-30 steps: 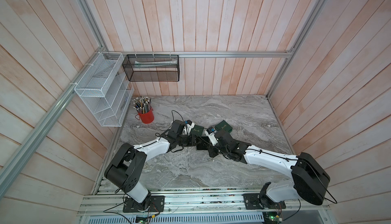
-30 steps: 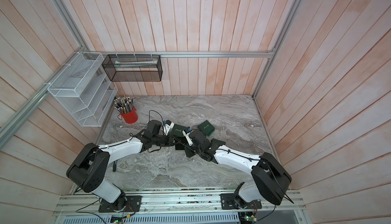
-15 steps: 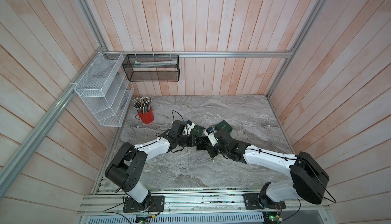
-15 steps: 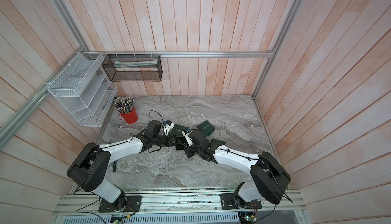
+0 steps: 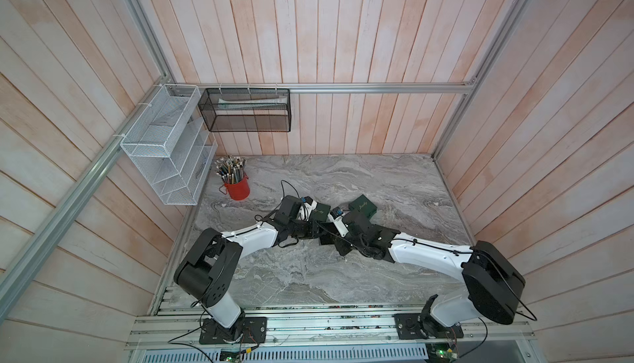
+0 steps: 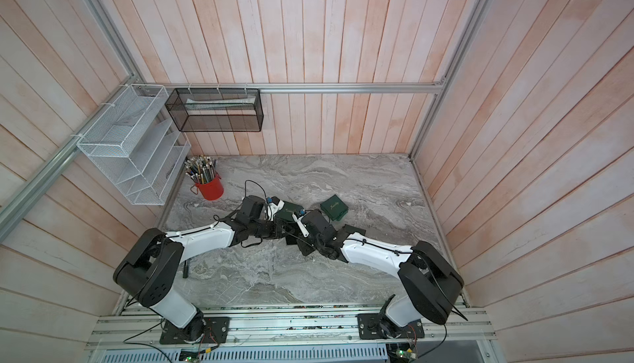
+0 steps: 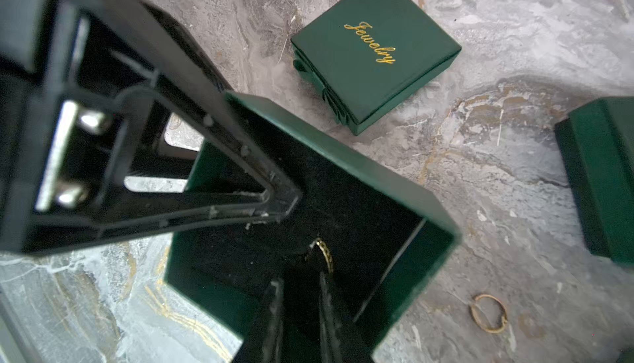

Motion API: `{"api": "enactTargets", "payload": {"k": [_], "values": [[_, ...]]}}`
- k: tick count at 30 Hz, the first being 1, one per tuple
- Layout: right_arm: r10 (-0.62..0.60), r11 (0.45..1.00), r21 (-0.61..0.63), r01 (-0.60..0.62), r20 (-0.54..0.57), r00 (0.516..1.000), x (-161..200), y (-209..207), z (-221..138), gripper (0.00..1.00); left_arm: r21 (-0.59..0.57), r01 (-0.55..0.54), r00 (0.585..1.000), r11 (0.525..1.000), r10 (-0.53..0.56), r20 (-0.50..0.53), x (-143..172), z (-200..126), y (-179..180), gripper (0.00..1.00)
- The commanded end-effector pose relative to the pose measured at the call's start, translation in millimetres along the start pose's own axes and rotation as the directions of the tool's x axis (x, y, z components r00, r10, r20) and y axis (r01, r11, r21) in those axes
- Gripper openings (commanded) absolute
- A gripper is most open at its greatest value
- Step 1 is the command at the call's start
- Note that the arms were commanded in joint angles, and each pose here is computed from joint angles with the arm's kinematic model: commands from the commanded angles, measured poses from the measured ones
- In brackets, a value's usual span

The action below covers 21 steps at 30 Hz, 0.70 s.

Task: Take the rings out of the lift-off lid box
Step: Take out the ring from the jewelry box.

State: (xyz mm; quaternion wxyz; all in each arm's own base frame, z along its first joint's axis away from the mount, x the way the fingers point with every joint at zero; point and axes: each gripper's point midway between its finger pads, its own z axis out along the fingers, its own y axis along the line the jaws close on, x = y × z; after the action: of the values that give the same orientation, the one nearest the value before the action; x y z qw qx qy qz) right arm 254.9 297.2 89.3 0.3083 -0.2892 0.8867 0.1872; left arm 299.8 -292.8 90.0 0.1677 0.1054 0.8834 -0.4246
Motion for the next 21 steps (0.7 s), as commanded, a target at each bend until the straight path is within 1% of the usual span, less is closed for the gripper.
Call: {"api": "enactTargets", "payload": {"k": [1, 5, 8, 19, 21], "values": [[-0.032, 0.995, 0.096, 0.035, -0.036, 0.999, 8, -18, 1, 0.24, 0.075, -0.048, 0.998, 0.996, 0.051, -0.031, -2, 1, -20, 0.29], [-0.042, 0.989, 0.141, 0.046, -0.034, 0.999, 8, -24, -1, 0.26, 0.074, -0.05, 0.998, 0.996, 0.053, -0.039, -1, 3, -19, 0.29], [-0.042, 0.989, 0.139, 0.046, -0.027, 0.999, 9, -24, -4, 0.3, 0.074, -0.046, 0.997, 0.996, 0.05, -0.051, 1, 5, -17, 0.29], [-0.05, 0.982, 0.185, 0.049, -0.001, 0.999, 4, -32, -12, 0.31, 0.064, -0.04, 0.997, 0.997, 0.044, -0.06, 4, 8, -13, 0.29], [-0.051, 0.984, 0.171, 0.048, 0.008, 0.999, 3, -30, -15, 0.31, 0.06, -0.035, 0.997, 0.998, 0.039, -0.064, 5, 8, -11, 0.29]]}}
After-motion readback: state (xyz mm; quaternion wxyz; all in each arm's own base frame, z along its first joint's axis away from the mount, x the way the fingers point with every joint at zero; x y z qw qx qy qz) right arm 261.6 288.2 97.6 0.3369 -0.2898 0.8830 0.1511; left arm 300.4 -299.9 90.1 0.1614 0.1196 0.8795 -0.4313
